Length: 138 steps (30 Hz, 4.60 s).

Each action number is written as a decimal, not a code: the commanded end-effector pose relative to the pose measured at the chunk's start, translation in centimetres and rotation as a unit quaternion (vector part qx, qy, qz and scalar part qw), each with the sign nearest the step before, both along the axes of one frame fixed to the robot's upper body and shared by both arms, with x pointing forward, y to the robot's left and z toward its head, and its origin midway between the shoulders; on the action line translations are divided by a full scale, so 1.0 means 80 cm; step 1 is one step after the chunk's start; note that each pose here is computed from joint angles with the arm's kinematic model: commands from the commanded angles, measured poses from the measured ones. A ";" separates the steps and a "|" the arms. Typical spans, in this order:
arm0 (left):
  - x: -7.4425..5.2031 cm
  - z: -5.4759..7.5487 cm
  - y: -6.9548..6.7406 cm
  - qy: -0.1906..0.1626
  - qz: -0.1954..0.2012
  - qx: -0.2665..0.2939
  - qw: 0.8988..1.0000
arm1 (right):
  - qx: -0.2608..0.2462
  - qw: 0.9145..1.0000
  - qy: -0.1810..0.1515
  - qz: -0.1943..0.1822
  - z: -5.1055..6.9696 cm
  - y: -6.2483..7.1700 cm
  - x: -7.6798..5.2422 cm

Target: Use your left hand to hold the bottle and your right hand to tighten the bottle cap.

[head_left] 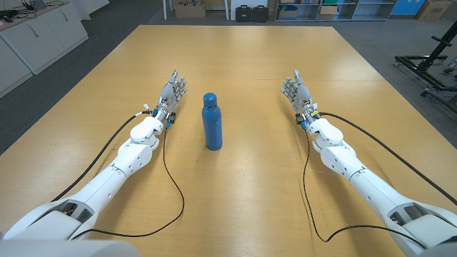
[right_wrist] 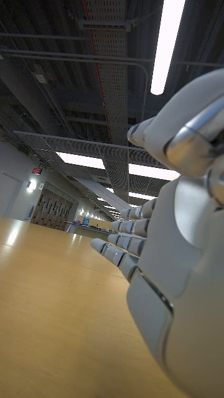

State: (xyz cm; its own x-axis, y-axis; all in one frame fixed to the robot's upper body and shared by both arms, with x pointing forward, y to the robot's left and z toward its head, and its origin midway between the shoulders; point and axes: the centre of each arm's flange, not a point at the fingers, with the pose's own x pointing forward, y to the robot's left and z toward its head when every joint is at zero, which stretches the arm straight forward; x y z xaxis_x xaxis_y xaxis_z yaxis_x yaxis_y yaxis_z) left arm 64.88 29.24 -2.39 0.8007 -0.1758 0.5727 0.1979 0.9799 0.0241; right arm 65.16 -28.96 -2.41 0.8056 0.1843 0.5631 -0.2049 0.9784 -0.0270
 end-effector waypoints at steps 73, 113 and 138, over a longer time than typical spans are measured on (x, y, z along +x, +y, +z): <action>-0.152 -0.104 -0.004 -0.031 0.006 0.002 0.999 | -0.021 1.000 -0.004 -0.018 -0.010 -0.012 -0.046; -0.226 -0.120 0.007 -0.100 0.015 0.124 0.987 | -0.033 0.999 -0.020 -0.014 0.000 0.011 -0.058; -0.243 -0.124 -0.005 -0.187 0.072 0.213 0.956 | -0.032 0.999 -0.020 -0.016 0.002 0.025 -0.068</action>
